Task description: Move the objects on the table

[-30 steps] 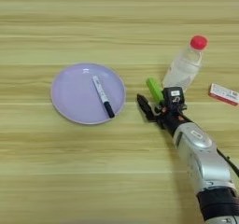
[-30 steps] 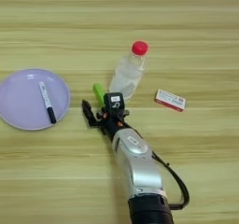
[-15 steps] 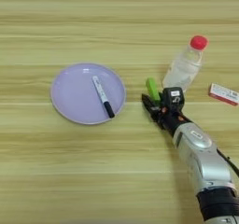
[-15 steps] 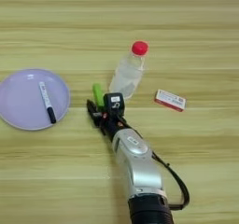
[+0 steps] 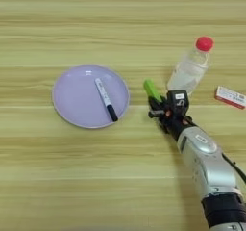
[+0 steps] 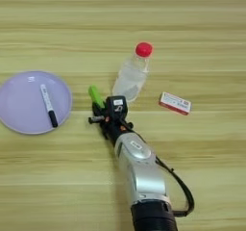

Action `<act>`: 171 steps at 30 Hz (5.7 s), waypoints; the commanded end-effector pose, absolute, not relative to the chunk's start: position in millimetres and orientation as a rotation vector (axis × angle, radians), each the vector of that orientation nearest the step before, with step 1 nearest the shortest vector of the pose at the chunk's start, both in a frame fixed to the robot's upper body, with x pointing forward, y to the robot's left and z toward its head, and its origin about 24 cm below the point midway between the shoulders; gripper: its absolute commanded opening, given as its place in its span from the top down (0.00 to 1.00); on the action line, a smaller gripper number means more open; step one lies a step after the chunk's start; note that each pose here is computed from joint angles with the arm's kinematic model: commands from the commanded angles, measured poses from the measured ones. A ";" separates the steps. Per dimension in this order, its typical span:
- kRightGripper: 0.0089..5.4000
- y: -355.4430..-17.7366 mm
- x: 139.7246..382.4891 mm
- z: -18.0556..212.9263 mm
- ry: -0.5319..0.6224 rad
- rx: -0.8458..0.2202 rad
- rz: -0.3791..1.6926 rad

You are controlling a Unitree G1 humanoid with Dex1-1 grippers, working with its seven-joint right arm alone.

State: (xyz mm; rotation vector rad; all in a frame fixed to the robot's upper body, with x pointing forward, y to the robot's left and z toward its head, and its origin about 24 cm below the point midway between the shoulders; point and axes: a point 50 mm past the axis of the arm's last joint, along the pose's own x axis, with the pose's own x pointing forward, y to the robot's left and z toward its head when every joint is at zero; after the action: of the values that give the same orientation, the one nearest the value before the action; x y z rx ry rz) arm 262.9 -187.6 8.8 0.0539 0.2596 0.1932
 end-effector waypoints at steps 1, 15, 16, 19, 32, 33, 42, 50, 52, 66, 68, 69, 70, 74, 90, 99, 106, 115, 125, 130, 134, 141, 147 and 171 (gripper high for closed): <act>0.86 -186.4 280.4 39.5 0.119 0.038 0.196; 0.86 -179.3 282.7 56.0 0.049 0.072 0.206; 0.86 -177.0 282.9 60.2 0.036 0.071 0.214; 0.86 -163.2 282.2 73.2 -0.004 0.060 0.270; 0.86 -101.9 275.6 94.5 -0.027 0.054 0.476; 0.86 -96.9 275.2 94.1 -0.022 0.054 0.491; 0.86 -66.8 268.4 78.2 0.047 0.015 0.605; 0.86 -53.1 263.4 62.2 0.104 -0.011 0.667; 0.86 -50.8 262.2 56.6 0.125 -0.023 0.681; 0.86 -53.3 265.2 53.9 0.133 -0.034 0.672; 0.86 -53.3 265.0 54.3 0.130 -0.035 0.672; 0.81 -53.3 264.7 55.2 0.126 -0.037 0.673; 0.78 -53.5 264.4 57.0 0.119 -0.039 0.675; 0.68 -54.9 263.6 66.5 0.080 -0.044 0.679; 0.30 -97.3 270.0 99.2 -0.032 -0.090 0.581; 0.12 -144.8 269.9 98.4 -0.004 -0.178 0.499; 0.00 -140.3 258.6 89.8 0.037 -0.221 0.570; 0.00 -125.3 249.5 79.8 0.082 -0.223 0.658; 0.00 -117.2 256.3 70.5 0.129 -0.218 0.684; 0.00 -115.5 260.7 69.3 0.134 -0.226 0.689; 0.00 -114.2 264.2 65.4 0.149 -0.239 0.698; 0.00 -112.4 264.7 60.7 0.170 -0.269 0.722; 0.00 -112.0 265.4 59.1 0.185 -0.299 0.738; 0.29 -115.9 265.1 48.9 0.254 -0.370 0.770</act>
State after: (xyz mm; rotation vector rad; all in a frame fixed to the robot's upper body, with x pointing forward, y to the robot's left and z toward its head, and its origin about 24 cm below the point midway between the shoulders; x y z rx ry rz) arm 254.6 -112.4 33.0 -0.2999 0.3214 0.7889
